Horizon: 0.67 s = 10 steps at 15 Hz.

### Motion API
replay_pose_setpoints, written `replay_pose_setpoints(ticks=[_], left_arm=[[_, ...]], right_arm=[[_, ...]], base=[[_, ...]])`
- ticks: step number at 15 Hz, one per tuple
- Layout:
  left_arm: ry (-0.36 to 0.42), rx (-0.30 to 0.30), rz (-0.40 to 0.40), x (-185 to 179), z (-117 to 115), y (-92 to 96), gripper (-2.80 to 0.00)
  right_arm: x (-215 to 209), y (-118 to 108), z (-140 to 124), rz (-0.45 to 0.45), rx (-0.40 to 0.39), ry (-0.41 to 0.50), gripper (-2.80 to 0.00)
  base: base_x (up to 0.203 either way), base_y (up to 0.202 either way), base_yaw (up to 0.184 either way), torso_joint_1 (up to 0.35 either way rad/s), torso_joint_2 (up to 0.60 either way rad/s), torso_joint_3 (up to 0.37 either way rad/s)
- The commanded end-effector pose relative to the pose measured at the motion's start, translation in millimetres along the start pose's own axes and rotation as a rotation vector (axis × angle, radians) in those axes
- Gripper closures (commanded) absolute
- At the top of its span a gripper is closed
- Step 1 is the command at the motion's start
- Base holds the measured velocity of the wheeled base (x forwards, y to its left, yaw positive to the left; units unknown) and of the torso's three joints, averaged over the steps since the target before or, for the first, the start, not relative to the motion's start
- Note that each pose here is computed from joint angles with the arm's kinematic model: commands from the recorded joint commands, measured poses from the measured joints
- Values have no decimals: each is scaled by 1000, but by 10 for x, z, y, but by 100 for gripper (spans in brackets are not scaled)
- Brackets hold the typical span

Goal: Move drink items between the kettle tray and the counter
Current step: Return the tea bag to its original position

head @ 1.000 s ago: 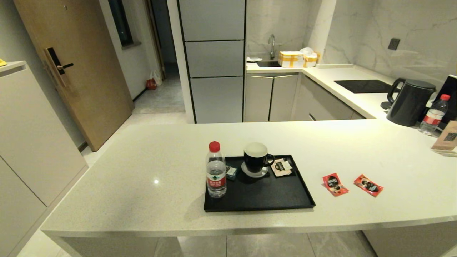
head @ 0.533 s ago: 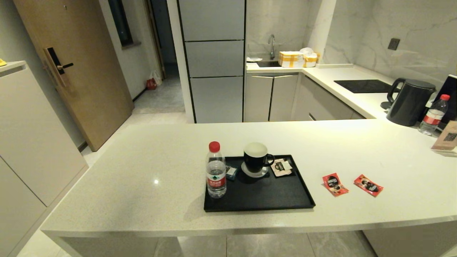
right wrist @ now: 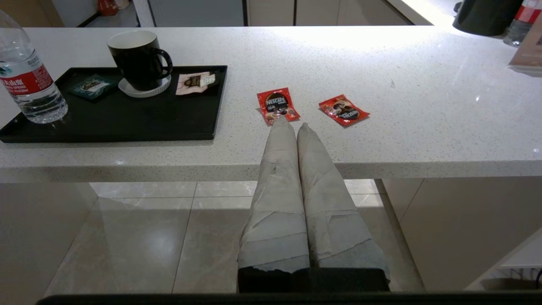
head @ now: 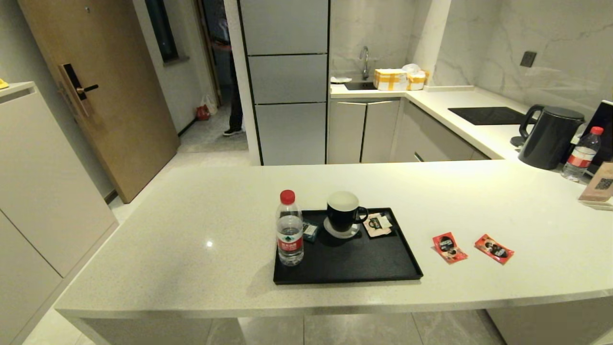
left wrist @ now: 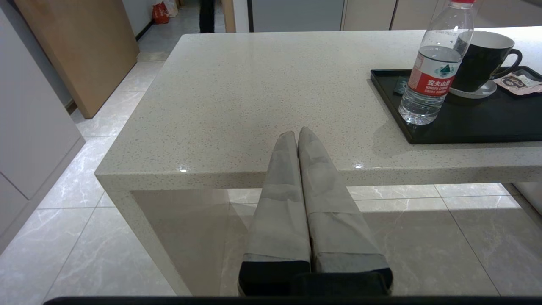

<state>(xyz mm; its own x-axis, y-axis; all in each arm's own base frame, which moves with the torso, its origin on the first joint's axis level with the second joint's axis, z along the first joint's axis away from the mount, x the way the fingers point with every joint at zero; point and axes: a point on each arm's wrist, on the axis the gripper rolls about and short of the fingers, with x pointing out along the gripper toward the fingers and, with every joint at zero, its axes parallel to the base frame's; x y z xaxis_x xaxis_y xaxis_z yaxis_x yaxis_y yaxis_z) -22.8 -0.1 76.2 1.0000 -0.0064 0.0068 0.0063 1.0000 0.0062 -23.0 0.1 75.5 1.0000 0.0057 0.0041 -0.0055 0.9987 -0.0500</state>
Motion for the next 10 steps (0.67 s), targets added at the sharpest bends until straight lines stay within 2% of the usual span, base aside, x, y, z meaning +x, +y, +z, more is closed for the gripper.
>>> replay_pose_setpoints(ticks=[1, 10], left_arm=[[1, 0, 0, 1, -4, 0, 0], [-1, 0, 0, 0, 0, 0, 0]], right_arm=[[2, 0, 1, 0, 1, 3, 0], [1, 0, 1, -1, 4, 1, 0]], base=[[0, 0, 0, 0, 0, 0], [0, 0, 0, 0, 0, 0]])
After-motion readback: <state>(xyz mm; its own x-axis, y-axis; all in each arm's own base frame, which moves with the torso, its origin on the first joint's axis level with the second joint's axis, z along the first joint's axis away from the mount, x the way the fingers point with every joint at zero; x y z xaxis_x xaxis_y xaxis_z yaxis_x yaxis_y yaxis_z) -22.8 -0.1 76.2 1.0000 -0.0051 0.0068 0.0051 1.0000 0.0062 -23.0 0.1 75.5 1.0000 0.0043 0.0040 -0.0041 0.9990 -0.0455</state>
